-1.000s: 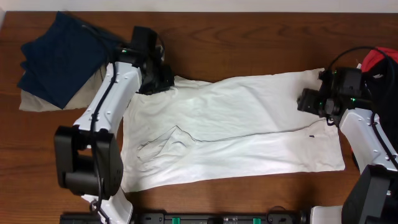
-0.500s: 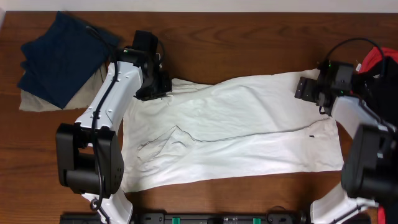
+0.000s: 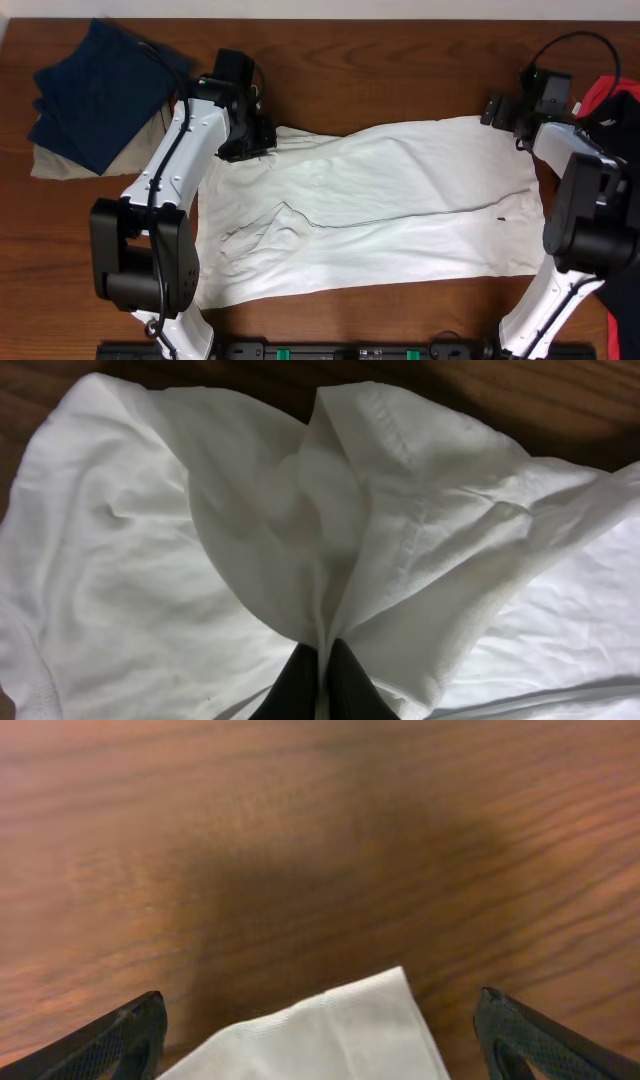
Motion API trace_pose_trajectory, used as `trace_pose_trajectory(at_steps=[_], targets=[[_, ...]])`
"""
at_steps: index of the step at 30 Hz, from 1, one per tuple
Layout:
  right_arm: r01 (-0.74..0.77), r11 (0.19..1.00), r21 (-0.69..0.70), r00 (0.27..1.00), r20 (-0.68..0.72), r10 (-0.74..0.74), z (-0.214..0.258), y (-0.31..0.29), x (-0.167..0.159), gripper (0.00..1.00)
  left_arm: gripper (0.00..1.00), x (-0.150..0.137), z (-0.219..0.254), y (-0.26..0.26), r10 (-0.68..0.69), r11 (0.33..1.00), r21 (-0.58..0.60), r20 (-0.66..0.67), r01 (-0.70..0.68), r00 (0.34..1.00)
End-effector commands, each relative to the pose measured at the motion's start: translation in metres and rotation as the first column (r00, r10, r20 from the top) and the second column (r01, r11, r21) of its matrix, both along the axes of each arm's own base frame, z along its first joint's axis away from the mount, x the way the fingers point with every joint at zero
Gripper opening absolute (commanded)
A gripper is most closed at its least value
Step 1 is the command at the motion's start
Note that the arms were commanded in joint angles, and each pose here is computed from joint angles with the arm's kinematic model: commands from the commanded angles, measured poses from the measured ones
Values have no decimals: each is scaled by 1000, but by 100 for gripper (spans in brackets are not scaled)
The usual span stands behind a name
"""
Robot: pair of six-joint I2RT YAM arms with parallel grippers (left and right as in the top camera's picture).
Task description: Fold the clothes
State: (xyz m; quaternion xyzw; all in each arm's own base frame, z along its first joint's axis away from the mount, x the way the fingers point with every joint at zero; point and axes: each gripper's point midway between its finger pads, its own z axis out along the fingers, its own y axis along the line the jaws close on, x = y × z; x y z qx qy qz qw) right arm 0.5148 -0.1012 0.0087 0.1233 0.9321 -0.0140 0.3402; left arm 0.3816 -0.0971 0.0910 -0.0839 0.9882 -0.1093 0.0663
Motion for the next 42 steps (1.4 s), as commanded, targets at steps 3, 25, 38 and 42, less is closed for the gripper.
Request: trace_pose_trajectory(at_steps=[3,25,38,42], targets=[[9,1000,-7,999,-33,-9,-25,-4,-1,92,6,-1,-2,4,0,1000,15,-8,0,1000],[229,973,-18,956,-185,-228,18,-47,-64,1,6,-20,3,2,-4,1000,-2,-67,4,998],[235,972,-24,878,-425,-223,67,-27,-156,1,6,-75,41,10,7,1000,-5,-180,-8,984],[241,966,-92,798,-548,-251,63,-30,-192,1,6,-94,41,13,11,1000,9,-255,-9,967]])
